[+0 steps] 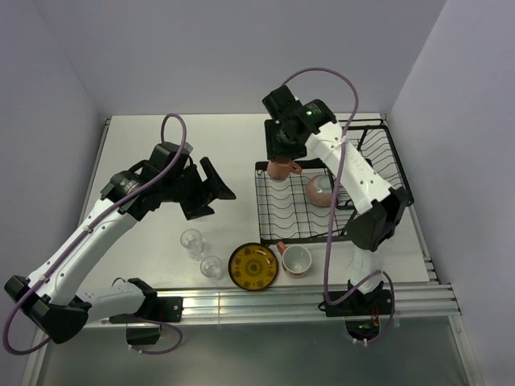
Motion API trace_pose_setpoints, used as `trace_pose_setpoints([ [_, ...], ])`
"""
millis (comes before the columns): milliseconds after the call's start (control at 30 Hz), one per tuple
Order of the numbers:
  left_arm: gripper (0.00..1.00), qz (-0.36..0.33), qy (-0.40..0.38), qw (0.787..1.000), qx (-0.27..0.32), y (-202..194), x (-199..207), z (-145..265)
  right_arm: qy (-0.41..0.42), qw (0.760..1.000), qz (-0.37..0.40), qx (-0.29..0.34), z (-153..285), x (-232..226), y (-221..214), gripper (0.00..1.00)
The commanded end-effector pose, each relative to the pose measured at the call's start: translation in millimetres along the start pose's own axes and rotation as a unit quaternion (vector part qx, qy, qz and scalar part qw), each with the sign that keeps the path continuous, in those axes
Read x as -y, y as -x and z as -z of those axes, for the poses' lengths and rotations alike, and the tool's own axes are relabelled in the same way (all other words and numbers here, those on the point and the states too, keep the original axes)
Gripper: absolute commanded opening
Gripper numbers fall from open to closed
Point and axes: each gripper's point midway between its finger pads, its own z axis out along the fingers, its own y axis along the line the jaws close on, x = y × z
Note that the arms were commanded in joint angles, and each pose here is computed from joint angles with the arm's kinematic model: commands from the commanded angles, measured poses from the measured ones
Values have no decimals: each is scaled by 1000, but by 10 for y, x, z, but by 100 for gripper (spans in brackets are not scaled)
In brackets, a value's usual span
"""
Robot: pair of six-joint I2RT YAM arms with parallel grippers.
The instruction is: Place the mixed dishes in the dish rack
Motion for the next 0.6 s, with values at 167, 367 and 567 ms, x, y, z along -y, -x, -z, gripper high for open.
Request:
trace_pose_setpoints([
  [167,82,-32,24,999,17,-87,-20,104,-102,994,41,11,-333,176,118,0],
  [367,82,-32,11,999,5,-184,-1,69,-125,991,44,-5,-590,188,103,0],
  [567,82,-35,11,999,1,-224,-25,77,-148,988,39,-25,-802,319,55,0],
])
